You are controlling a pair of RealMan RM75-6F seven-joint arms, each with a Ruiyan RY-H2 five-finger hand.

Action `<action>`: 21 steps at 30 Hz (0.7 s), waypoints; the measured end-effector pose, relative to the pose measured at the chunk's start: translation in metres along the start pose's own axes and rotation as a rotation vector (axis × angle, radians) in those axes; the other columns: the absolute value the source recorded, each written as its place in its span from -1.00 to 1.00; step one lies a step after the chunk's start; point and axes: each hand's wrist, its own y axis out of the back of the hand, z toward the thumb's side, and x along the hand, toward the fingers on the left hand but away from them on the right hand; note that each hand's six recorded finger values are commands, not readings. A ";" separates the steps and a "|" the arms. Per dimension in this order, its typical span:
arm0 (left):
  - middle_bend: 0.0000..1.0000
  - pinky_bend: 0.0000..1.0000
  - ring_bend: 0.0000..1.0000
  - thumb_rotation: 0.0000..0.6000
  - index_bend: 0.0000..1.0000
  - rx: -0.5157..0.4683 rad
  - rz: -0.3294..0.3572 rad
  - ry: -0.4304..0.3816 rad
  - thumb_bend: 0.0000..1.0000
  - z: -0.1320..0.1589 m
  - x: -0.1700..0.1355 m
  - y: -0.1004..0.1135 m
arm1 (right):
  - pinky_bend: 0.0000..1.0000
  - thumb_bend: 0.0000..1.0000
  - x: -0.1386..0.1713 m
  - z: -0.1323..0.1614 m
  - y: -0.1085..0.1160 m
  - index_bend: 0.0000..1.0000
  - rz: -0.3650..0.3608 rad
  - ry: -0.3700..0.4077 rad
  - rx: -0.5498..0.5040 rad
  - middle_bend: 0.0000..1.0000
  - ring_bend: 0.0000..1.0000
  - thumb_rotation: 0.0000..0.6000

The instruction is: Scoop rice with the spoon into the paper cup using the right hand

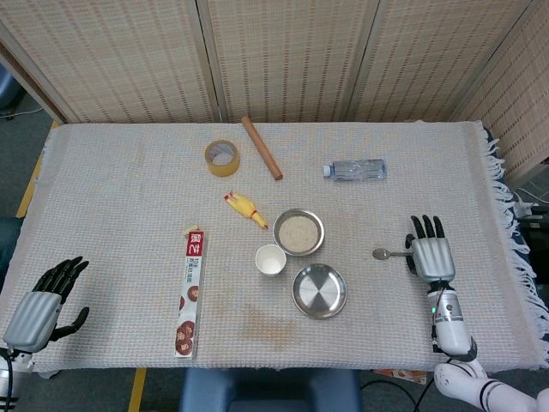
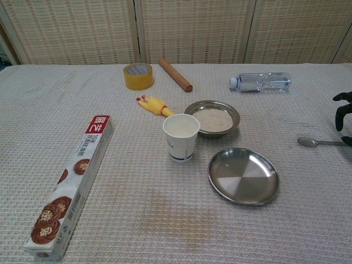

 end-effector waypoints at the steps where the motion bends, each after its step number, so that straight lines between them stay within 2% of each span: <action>1: -1.00 -0.75 -1.00 1.00 -1.00 0.000 -0.001 0.000 -0.21 0.000 0.000 0.000 | -1.00 -0.39 -0.002 0.002 -0.002 0.01 0.004 0.002 0.000 -0.81 -1.00 0.99; 11: -1.00 -0.75 -1.00 1.00 -1.00 0.001 -0.008 0.006 -0.18 -0.002 0.002 -0.002 | -1.00 -0.39 -0.011 0.014 -0.015 0.05 0.038 0.022 -0.002 -0.81 -1.00 0.99; 21: -1.00 -0.75 -1.00 1.00 -1.00 0.000 -0.009 0.001 -0.18 -0.002 0.001 -0.001 | -1.00 -0.39 -0.013 0.019 -0.018 0.03 0.045 0.027 -0.001 -0.81 -1.00 0.99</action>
